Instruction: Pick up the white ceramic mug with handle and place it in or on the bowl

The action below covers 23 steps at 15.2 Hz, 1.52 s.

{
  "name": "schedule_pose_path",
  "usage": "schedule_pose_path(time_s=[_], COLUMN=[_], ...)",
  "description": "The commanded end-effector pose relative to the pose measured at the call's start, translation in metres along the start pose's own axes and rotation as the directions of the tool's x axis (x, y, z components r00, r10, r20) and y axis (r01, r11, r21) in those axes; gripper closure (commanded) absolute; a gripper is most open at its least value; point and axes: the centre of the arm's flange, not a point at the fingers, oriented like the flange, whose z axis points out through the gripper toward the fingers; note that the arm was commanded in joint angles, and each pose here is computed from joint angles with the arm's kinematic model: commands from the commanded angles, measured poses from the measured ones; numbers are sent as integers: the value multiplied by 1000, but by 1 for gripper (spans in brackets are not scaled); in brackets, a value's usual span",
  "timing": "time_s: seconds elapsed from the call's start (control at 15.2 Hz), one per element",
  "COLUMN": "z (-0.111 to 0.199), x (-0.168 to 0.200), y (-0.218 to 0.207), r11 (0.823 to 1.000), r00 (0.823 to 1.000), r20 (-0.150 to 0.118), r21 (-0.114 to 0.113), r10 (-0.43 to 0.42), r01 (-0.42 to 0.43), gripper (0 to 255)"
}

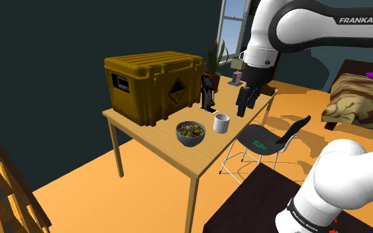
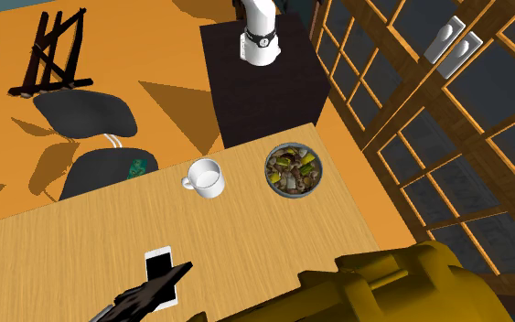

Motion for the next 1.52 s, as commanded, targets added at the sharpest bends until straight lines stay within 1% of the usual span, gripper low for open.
schedule_pose_path(time_s=[0.0,1.45], z=[0,149], x=[0,145], y=[0,197], r11=[1000,1000], r00=[1000,999], r20=[0,-32], r21=[0,-12], r10=[0,24], r01=[0,-25], gripper=[0,0])
